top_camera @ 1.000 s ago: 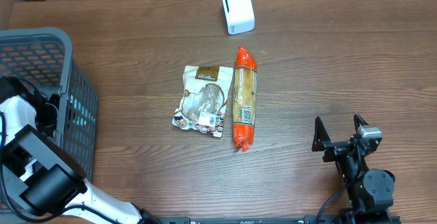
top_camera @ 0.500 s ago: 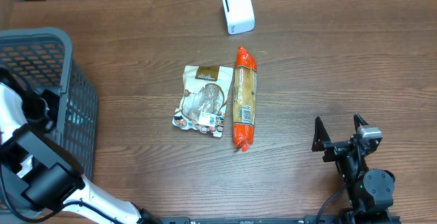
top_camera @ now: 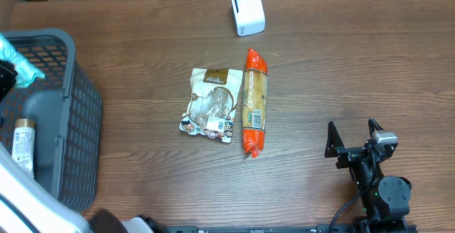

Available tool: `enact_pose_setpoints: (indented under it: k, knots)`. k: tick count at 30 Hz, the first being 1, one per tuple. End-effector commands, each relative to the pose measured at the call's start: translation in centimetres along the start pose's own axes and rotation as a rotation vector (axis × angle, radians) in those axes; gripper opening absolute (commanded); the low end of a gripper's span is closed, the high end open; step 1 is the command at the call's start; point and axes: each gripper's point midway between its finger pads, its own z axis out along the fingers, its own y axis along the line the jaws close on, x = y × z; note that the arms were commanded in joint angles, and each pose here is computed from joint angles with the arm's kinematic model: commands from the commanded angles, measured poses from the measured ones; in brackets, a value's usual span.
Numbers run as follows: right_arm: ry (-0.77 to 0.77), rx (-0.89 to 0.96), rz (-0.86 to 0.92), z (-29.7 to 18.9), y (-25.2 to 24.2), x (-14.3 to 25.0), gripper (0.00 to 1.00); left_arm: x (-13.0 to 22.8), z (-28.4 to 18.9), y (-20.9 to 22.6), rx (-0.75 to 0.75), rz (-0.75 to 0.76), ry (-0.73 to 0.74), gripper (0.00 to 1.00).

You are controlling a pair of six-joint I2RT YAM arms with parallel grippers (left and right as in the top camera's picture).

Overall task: Scan the item barcode
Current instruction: 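Lift the teal packet out and carry it beside the bread bag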

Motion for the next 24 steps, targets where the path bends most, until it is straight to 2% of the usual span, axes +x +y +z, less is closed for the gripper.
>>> enact_pose_setpoints:
  k: [1, 4, 9, 14, 24]
  knots:
    - [0.003, 0.004, -0.007, 0.1, 0.0, 0.3, 1.00, 3.1, -2.2, -8.0, 0.357, 0.159, 0.085, 0.05]
    - [0.003, 0.003, -0.008, 0.1, 0.0, 0.3, 1.00, 7.0, -1.9, -11.0, 0.419, 0.278, 0.202, 0.04]
    - [0.003, 0.003, -0.007, 0.1, 0.0, 0.3, 1.00, 14.6, 1.5, -13.2, 0.377, 0.467, 0.436, 0.04]
    - [0.003, 0.004, -0.008, 0.1, 0.0, 0.3, 1.00, 21.9, 7.2, -12.1, 0.274, 0.571, 0.644, 0.04]
    - [0.003, 0.003, -0.007, 0.1, 0.0, 0.3, 1.00, 30.1, 17.3, -8.3, 0.255, 0.636, 0.821, 0.05]
